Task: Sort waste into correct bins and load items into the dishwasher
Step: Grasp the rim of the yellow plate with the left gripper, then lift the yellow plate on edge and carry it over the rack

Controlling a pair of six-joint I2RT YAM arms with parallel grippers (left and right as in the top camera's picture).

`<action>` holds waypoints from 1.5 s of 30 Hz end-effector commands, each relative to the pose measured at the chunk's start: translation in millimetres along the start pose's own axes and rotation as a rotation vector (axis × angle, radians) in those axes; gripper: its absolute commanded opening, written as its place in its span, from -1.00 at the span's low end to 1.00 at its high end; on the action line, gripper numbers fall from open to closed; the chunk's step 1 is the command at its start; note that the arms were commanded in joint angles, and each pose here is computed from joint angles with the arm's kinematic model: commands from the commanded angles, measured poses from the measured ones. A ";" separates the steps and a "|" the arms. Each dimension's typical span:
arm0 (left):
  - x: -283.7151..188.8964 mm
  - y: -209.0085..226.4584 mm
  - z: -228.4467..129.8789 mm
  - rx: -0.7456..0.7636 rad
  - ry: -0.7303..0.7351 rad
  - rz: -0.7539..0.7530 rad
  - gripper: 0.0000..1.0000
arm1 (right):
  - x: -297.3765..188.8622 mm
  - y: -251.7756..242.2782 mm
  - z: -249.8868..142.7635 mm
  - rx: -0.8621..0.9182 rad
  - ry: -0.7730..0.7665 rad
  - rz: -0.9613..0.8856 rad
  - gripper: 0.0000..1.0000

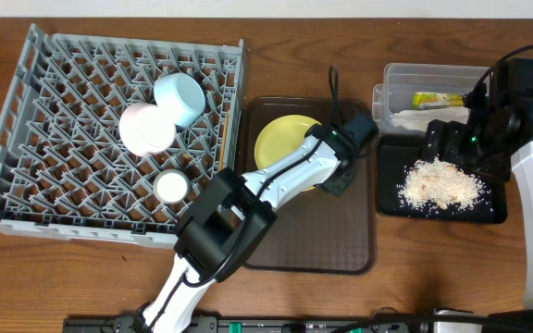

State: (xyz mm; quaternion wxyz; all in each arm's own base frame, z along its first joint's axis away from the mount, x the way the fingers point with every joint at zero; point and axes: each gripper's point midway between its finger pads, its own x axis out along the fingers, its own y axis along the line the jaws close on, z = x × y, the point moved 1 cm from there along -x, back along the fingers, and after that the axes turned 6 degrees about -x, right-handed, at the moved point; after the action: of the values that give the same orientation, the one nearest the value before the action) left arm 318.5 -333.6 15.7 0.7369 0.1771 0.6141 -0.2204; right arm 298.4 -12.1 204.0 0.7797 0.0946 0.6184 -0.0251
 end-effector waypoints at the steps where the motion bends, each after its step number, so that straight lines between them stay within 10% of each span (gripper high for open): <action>1: 18.8 2.6 -22.2 0.000 0.079 0.014 -0.79 | -0.9 -1.9 -0.1 -0.015 -0.002 -0.007 0.98; 27: -124.4 10.8 20.5 -0.030 -0.250 -0.027 -0.85 | -0.9 -1.9 -0.1 -0.016 -0.002 -0.007 0.98; 45: -255.1 118.3 31.2 -0.324 -0.549 -0.177 -0.85 | -0.9 -2.0 -0.2 -0.019 -0.002 -0.007 0.99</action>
State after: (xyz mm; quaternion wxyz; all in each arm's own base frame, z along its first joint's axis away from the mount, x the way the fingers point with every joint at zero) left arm 368.7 -233.3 262.3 0.8807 -0.0073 0.4249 -0.2090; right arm 298.4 -12.1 203.9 0.7804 0.0889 0.6186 -0.0208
